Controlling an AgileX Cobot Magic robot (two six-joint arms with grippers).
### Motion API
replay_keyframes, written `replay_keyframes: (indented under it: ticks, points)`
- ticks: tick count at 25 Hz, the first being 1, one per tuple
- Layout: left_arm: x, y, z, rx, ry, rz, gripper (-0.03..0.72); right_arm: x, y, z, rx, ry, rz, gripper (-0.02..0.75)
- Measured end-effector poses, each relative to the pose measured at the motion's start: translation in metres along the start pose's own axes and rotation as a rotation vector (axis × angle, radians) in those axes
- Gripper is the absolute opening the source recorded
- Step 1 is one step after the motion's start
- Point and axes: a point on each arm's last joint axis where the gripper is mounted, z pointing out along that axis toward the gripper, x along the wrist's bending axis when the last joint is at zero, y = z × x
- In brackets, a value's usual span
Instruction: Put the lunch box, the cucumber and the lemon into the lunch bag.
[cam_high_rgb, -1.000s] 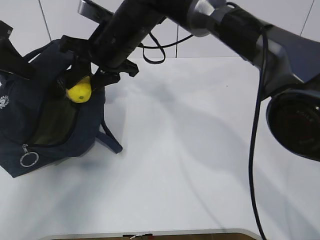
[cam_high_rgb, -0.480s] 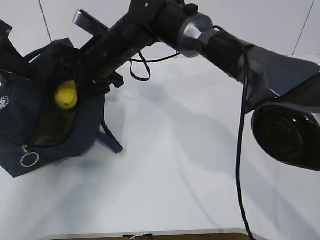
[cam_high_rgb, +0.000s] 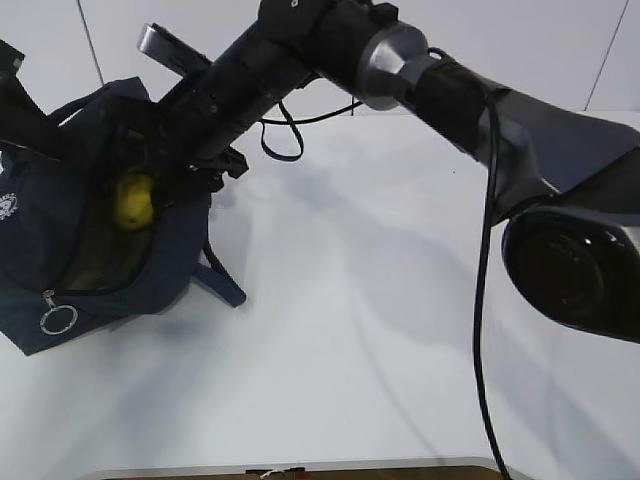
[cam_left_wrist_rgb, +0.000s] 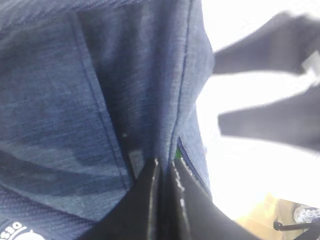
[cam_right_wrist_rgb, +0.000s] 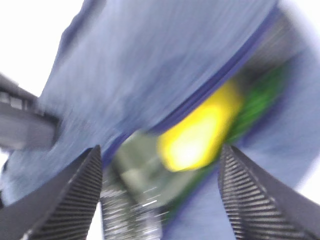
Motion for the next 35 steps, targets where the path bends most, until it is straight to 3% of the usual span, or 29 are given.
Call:
replay_keyframes:
  ticks: [3,8,15,22,29,35]
  points:
    - [0.0,0.0,0.0,0.0,0.0,0.0,-0.009,0.004,0.005,-0.012,-0.026,-0.029,-0.051,0.572]
    - [0.0,0.0,0.0,0.002,-0.001,0.0,-0.009,0.01,0.016,-0.034,-0.094,-0.149,-0.156,0.57]
    - [0.001,-0.001,0.0,0.01,0.013,0.007,-0.009,0.001,0.019,-0.042,-0.116,-0.299,-0.16,0.57]
    - [0.002,-0.001,0.0,0.013,0.019,0.01,-0.009,0.011,0.02,-0.065,-0.136,-0.39,-0.193,0.568]
    - [0.002,-0.001,0.0,0.013,0.019,0.01,-0.009,0.004,-0.009,-0.081,0.018,-0.53,-0.172,0.568]
    - [0.002,-0.001,0.0,0.013,0.019,0.01,-0.009,-0.006,-0.033,-0.079,0.12,-0.559,-0.121,0.567]
